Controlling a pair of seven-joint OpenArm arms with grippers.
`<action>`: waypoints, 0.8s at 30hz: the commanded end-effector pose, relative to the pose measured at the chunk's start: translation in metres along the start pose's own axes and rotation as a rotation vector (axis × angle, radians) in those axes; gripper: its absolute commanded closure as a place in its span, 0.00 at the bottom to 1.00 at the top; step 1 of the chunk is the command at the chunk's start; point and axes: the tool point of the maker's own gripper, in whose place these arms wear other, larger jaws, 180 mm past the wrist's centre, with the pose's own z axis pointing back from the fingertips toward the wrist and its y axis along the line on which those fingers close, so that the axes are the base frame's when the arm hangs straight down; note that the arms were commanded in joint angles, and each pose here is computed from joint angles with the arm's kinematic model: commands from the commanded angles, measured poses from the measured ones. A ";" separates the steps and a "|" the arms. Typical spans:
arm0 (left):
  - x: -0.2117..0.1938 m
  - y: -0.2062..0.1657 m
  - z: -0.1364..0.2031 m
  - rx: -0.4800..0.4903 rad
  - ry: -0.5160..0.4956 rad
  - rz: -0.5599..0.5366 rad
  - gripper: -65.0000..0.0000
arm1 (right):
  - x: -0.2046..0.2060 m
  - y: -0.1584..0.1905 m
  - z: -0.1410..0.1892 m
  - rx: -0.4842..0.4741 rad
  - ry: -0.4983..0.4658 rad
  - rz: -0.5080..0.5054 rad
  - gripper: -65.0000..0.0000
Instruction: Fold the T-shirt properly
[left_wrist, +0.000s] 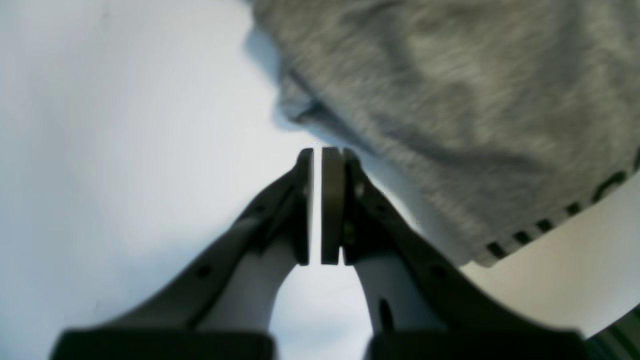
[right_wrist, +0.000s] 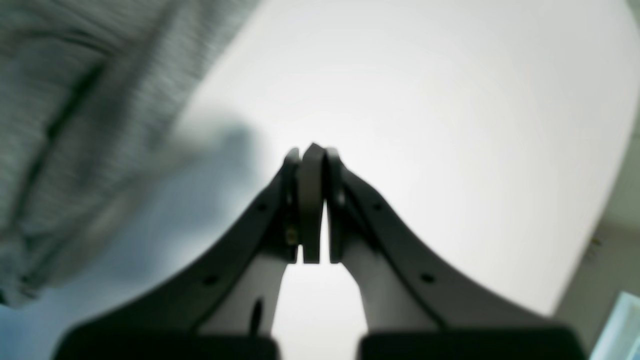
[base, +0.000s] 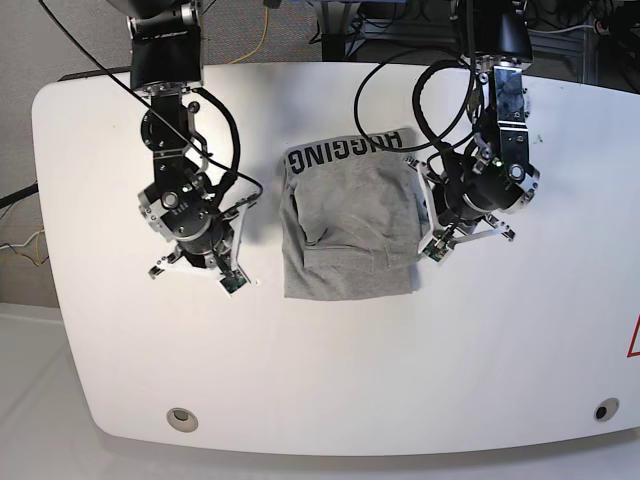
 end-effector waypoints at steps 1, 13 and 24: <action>0.009 0.012 0.010 0.035 -0.041 -0.015 0.99 | -0.003 -0.011 0.009 -0.032 -0.011 0.021 1.00; -0.021 0.024 0.020 0.079 0.005 -0.021 0.99 | -0.069 -0.038 0.035 -0.116 0.087 -0.044 1.00; -0.059 0.031 0.024 0.096 0.073 0.032 0.99 | -0.124 -0.049 0.052 -0.114 0.198 -0.026 1.00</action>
